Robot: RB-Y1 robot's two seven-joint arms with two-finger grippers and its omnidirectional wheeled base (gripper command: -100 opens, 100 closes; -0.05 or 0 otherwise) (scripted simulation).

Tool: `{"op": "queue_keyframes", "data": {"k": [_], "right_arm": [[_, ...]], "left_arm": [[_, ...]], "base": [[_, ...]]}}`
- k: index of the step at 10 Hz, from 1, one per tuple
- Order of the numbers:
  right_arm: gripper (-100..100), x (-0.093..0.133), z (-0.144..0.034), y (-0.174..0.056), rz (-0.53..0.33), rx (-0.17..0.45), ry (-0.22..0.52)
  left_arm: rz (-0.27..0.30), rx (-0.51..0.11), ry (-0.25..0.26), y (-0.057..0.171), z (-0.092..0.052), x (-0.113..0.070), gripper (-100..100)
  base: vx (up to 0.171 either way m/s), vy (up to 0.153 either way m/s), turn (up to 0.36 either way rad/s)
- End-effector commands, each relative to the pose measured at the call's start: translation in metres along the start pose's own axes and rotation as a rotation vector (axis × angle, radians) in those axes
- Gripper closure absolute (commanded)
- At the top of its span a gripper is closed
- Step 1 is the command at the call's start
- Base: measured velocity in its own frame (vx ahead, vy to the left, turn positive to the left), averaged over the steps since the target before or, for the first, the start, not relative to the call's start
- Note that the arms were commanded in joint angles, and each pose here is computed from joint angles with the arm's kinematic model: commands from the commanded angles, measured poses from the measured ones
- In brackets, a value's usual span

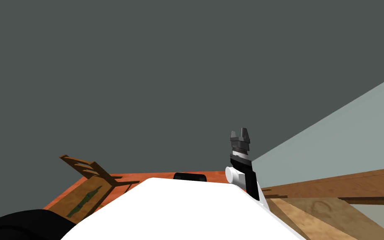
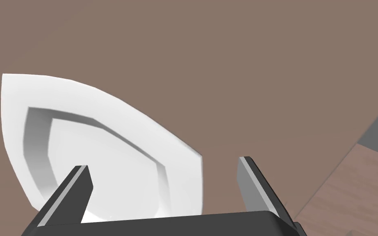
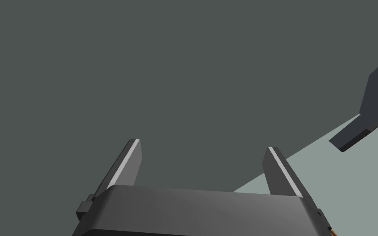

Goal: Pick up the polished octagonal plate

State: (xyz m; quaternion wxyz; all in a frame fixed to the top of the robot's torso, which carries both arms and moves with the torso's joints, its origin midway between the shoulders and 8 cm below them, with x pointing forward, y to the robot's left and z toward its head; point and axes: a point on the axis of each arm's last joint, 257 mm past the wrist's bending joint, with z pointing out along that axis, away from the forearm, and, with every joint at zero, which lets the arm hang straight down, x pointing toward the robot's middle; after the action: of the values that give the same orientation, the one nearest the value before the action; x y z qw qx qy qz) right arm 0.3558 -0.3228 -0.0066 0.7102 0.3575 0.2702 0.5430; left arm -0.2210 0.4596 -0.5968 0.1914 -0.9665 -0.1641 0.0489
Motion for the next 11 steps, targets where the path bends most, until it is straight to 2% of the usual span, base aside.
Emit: {"op": "queue_keyframes", "data": {"k": [1, 5, 6, 7, 11], "right_arm": [[0, 0.0, 0.0, 0.0, 0.0, 0.0, 0.0], [0, 0.0, 0.0, 0.0, 0.0, 0.0, 0.0], [0, 0.0, 0.0, 0.0, 0.0, 0.0, 0.0], [0, 0.0, 0.0, 0.0, 0.0, 0.0, 0.0], [0, 0.0, 0.0, 0.0, 0.0, 0.0, 0.0]], "left_arm": [[0.0, 0.0, 0.0, 0.0, 0.0, 0.0, 100], [-0.002, 0.001, 0.001, -0.001, 0.0, 0.0, 100], [-0.002, 0.001, 0.001, -0.001, 0.0, 0.0, 0], [-0.015, 0.001, -0.008, -0.008, -0.005, -0.005, 100], [-0.039, 0.001, -0.021, -0.02, -0.016, -0.013, 100]], "base": [[0.0, 0.0, 0.0], [0.0, 0.0, 0.0], [0.0, 0.0, 0.0], [0.006, -0.05, -0.122], [0.004, -0.055, -0.076]]}}
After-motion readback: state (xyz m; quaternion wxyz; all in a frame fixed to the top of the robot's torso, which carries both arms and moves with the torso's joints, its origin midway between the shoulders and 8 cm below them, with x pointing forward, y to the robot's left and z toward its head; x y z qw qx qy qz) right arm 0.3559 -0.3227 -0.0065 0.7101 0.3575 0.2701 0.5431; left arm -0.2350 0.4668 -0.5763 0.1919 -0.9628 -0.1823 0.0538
